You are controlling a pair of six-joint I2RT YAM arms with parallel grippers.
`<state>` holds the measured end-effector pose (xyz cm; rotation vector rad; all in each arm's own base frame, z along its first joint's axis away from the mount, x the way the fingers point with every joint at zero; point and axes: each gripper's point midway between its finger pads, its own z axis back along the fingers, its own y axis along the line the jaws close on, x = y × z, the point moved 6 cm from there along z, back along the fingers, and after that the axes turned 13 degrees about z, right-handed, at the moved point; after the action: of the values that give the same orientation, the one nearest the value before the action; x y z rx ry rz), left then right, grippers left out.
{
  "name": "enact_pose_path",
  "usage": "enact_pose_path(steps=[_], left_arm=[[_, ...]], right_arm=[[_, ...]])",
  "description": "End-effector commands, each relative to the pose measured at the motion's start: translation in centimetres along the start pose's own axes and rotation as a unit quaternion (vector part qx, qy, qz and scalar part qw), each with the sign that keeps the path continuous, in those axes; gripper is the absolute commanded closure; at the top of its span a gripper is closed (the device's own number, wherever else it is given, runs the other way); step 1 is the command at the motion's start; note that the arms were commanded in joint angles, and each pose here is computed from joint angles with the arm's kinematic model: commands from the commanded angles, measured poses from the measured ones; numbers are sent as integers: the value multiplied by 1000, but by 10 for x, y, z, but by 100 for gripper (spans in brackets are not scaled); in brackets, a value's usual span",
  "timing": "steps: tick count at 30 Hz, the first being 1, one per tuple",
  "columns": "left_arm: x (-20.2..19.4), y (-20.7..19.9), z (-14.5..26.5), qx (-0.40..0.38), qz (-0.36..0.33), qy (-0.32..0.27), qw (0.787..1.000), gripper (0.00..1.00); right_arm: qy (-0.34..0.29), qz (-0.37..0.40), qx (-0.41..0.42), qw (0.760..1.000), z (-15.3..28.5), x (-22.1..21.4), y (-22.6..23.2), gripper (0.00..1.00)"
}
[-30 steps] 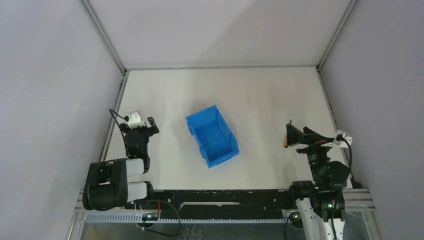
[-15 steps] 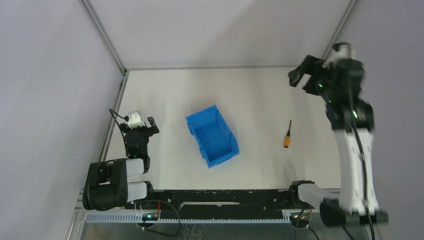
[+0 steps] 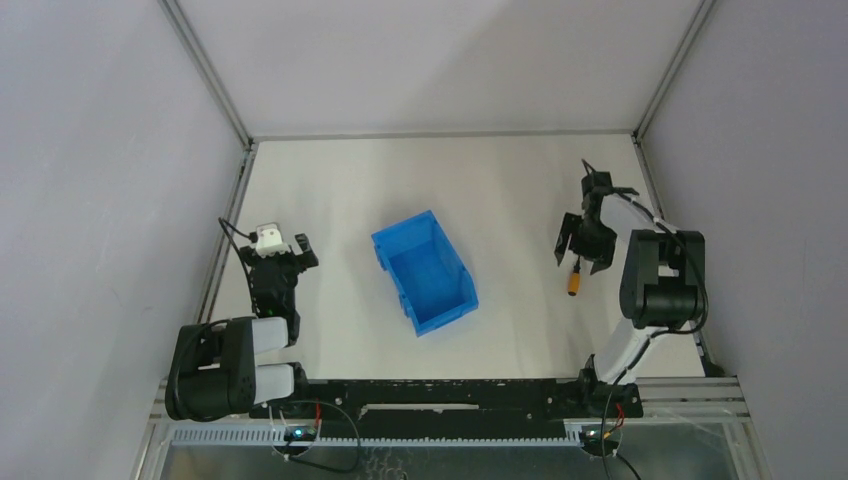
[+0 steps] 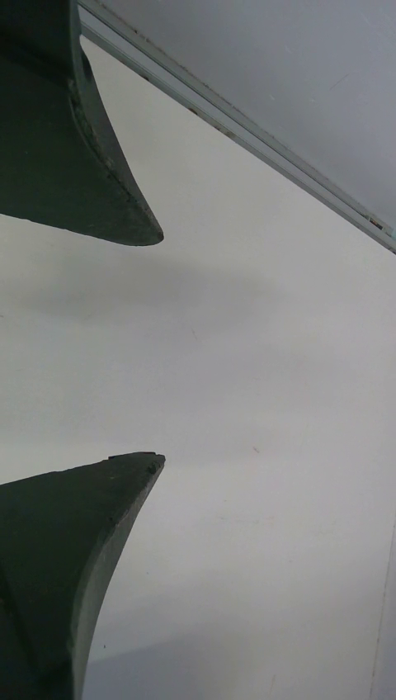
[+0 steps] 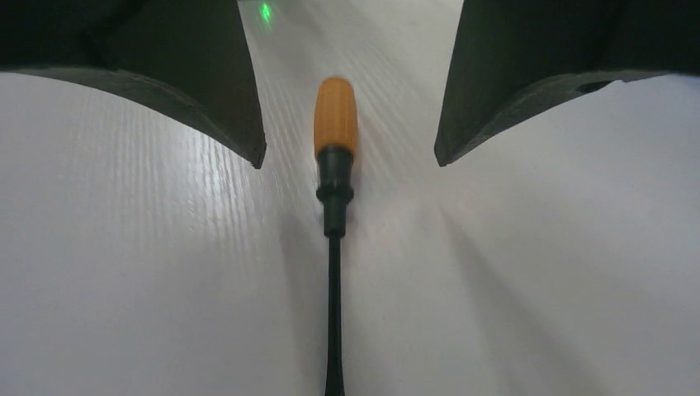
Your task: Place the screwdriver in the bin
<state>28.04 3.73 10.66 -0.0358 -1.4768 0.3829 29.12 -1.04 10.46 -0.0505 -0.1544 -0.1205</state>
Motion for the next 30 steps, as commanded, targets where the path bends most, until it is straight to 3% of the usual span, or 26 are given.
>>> enact_pose_path(steps=[1, 4, 9, 10, 23, 30], left_arm=[[30, -10, -11, -14, 2, -52, 999, 0], [29, -10, -11, -14, 1, -52, 999, 0], [29, -10, -11, -14, 2, -51, 999, 0], [29, -10, -11, -14, 1, -51, 999, 0], [29, -10, -11, -14, 1, -51, 999, 0], [29, -10, -11, -14, 2, -52, 999, 0]], right_arm=[[-7, 5, -9, 1000, -34, 0, 0, 20], [7, 6, -9, 1000, -52, -11, 1, 31], [22, 14, -26, 999, -55, -14, -3, 93], [20, 16, -31, 999, -49, -12, -3, 100], [-61, 27, -23, 998, 136, 23, 9, 100], [-118, 18, -1, 993, 181, 28, 34, 100]])
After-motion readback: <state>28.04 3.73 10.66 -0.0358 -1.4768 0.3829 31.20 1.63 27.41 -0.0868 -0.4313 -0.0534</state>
